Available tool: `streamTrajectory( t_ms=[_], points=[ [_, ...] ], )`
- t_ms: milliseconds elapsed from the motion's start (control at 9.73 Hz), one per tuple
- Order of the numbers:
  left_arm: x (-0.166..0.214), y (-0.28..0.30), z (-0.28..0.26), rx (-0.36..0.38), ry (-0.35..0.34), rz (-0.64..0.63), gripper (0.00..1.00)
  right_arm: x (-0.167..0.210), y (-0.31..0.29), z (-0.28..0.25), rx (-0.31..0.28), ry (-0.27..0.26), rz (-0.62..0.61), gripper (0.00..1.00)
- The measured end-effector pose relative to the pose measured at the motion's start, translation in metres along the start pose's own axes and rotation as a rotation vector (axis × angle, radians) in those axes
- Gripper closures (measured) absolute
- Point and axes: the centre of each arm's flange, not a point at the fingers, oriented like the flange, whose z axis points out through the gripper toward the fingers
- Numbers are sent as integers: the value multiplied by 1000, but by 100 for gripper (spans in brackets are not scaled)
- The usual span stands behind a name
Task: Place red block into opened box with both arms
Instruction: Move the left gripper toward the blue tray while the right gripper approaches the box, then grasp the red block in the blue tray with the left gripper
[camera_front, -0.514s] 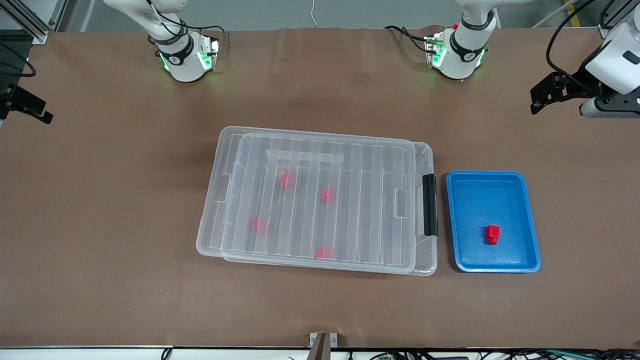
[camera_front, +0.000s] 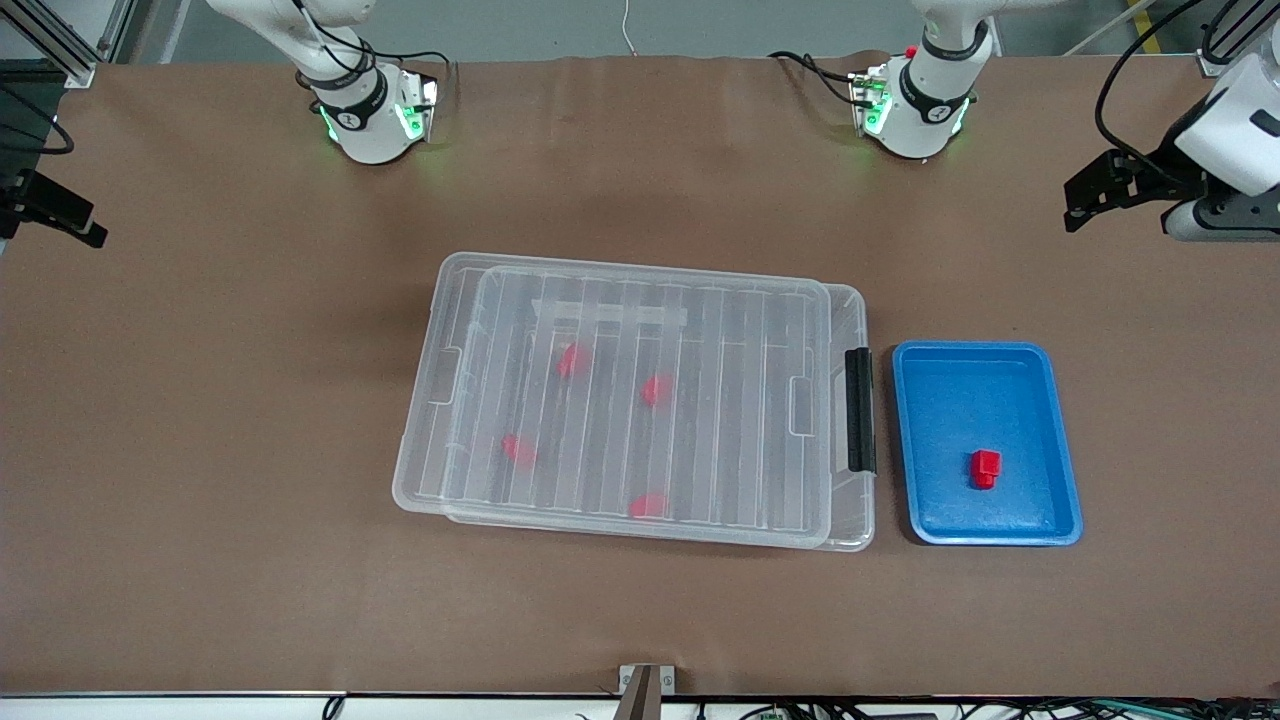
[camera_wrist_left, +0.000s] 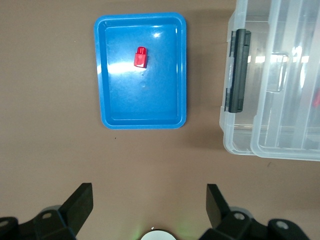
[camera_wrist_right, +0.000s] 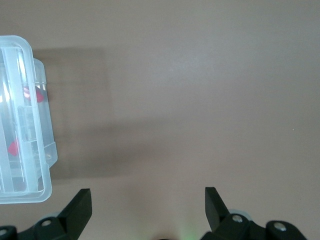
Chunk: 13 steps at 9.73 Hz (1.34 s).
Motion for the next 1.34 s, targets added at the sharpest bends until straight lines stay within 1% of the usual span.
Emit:
streamTrajectory(
  t_ms=[103,206,308,411,514,617,822,1028,1131,1336],
  points=[
    [15,-15,14,-8,4,-20,0,8,-9,14,1,-27,-23,0],
    [37,-23,35,-19,24,-30,0,21,-30,36,0,-61,-60,0],
    [62,-25,65,-28,28,-29,0,38,-62,65,-3,-81,-115,0],
    [87,-27,102,-24,22,-24,0,55,-99,97,-2,-84,-167,0],
    [110,-31,142,-9,14,-19,0,70,-132,128,4,-82,-184,0],
    [131,-37,184,3,12,-18,0,80,-161,158,12,-85,-173,0],
    [165,-58,275,-9,18,-32,0,83,-219,206,31,-93,-167,0],
    [182,-64,364,4,8,-8,0,72,-253,249,36,-83,-203,0],
    [184,-60,395,1,-9,2,0,66,-256,270,28,-83,-214,0],
    [183,-53,423,-16,-43,0,3,61,-253,289,-2,-86,-229,0]
  ],
)
